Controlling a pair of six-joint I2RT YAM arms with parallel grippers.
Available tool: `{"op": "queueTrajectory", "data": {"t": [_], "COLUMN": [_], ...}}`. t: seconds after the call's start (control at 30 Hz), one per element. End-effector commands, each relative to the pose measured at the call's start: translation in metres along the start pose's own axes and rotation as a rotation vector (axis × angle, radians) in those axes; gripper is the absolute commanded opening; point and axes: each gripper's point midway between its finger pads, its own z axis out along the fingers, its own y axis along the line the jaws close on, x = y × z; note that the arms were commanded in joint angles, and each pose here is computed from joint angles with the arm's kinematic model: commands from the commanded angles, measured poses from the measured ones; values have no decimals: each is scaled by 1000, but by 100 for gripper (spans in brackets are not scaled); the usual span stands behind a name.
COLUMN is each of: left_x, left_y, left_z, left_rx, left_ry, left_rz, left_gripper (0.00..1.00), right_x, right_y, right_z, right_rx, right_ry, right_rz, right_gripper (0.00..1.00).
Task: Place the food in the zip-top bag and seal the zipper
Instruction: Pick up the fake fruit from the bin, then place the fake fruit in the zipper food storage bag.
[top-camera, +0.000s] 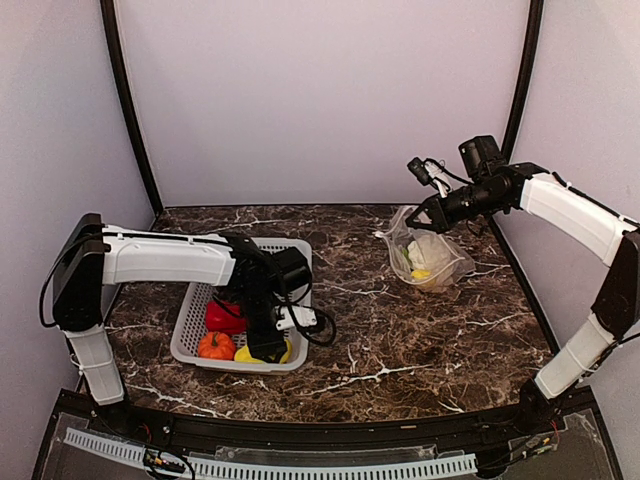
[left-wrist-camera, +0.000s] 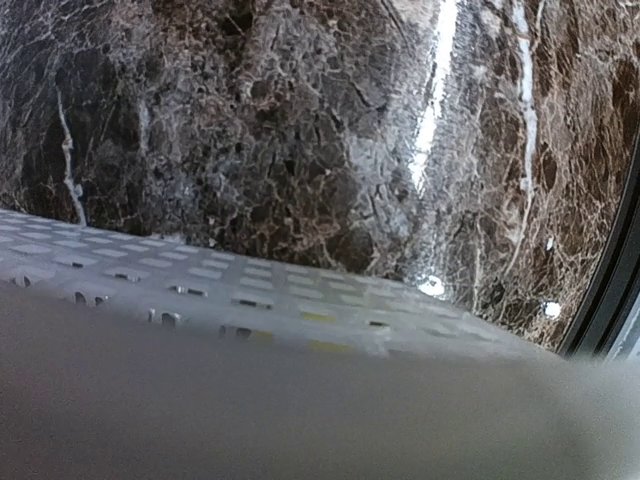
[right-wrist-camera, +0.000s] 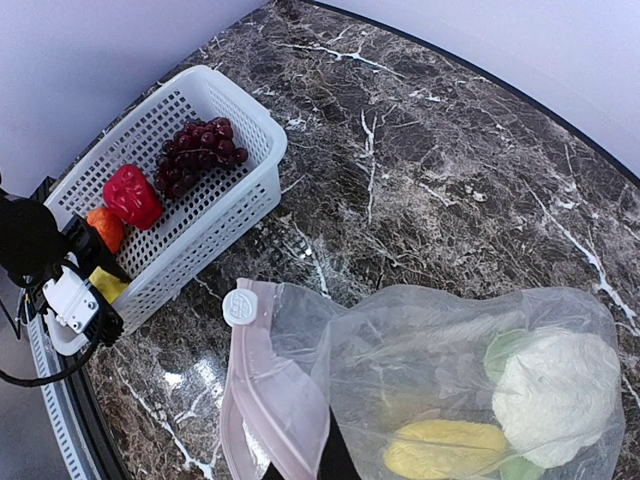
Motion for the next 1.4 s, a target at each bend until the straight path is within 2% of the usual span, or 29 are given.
{"op": "queueTrajectory", "data": {"t": [0.0, 0.03, 0.43, 0.57, 0.7, 0.83, 1.0, 1.17, 1.37], "left_x": [14, 15, 6, 1, -18, -40, -67, -97, -137], "left_y": [-8, -8, -4, 5, 25, 36, 48, 25, -4], "left_z": [4, 2, -37, -56, -88, -124, -187, -249, -315], "left_rx": [64, 65, 16, -56, -184, -273, -406, -360, -323], "left_ry": [72, 75, 6, -39, -155, -314, -586, -915, -1290], "left_rz": [0, -1, -18, -18, -40, -47, -53, 2, 75], "left_gripper": [52, 47, 31, 30, 31, 31, 31, 34, 31], "right_x": [-8, -8, -8, -8, -9, -11, -18, -23, -31], "right_y": [4, 4, 3, 3, 2, 2, 11, 28, 50], "right_z": [-2, -2, -2, -3, -3, -3, -8, -1, 4], "right_rx": [-4, -1, 4, 12, 17, 16, 8, -16, -59], "right_ry": [-31, -31, -30, -31, -31, -24, -28, 10, 45], "right_rz": [-34, -34, -34, -37, -38, -34, -50, -79, -104], "right_gripper": [0, 0, 0, 0, 0, 0, 0, 0, 0]}}
